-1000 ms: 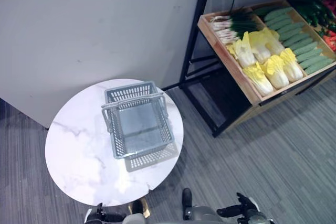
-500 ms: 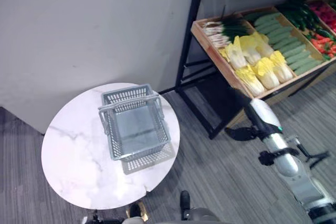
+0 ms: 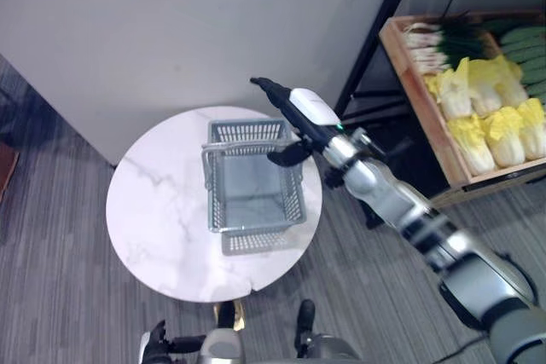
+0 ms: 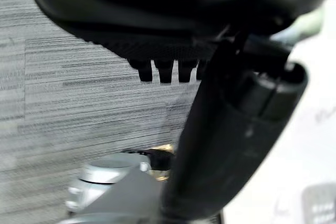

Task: Get the vegetables into the basket

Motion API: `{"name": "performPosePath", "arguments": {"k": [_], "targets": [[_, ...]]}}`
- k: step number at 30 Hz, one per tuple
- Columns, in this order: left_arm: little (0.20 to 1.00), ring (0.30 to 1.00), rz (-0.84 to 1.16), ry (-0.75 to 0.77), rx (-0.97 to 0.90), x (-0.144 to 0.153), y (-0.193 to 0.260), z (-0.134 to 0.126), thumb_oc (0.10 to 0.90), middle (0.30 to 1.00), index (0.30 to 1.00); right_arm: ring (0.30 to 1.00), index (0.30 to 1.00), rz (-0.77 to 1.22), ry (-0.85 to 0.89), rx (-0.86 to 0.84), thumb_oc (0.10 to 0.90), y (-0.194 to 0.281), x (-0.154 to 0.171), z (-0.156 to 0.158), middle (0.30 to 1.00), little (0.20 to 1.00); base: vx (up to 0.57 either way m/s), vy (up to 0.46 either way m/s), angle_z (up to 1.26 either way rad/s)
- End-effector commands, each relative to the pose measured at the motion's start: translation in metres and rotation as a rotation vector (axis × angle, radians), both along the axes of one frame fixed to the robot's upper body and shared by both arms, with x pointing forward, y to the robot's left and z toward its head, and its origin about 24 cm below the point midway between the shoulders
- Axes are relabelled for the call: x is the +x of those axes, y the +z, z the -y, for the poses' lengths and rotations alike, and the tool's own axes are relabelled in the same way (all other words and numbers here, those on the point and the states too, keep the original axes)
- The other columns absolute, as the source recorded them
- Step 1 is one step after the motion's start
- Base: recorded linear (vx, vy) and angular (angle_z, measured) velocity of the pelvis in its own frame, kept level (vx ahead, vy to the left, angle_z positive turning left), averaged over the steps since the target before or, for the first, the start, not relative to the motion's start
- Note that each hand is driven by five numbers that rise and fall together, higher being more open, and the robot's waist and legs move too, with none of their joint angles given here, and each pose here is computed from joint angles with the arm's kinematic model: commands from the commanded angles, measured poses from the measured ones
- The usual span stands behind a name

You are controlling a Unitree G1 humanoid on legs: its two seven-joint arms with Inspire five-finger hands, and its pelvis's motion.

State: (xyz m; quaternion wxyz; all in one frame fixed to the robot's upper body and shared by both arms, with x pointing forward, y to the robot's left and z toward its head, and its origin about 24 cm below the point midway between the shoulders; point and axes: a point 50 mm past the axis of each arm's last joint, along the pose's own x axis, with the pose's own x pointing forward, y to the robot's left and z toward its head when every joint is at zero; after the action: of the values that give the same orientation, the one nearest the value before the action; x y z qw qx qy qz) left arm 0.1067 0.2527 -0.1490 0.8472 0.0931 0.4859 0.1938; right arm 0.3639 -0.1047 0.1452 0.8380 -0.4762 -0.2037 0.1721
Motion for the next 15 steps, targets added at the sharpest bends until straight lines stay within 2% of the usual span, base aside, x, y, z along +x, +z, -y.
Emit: {"name": "performPosePath", "arguments": {"k": [1, 15], "targets": [[1.0, 1.0, 0.023, 0.007, 0.043, 0.004, 0.005, -0.01, 0.9, 1.0, 1.0, 1.0, 1.0, 0.196, 0.026, 0.113, 0.9, 0.057, 0.003, -0.004, 1.0, 1.0, 0.0, 0.0, 0.0], [1.0, 1.0, 0.106, -0.022, 0.042, 0.03, 0.012, -0.005, 0.9, 1.0, 1.0, 1.0, 1.0, 0.198, -0.086, 0.012, 0.9, 0.067, 0.029, -0.001, 1.0, 1.0, -0.01, 0.009, 0.06]]}}
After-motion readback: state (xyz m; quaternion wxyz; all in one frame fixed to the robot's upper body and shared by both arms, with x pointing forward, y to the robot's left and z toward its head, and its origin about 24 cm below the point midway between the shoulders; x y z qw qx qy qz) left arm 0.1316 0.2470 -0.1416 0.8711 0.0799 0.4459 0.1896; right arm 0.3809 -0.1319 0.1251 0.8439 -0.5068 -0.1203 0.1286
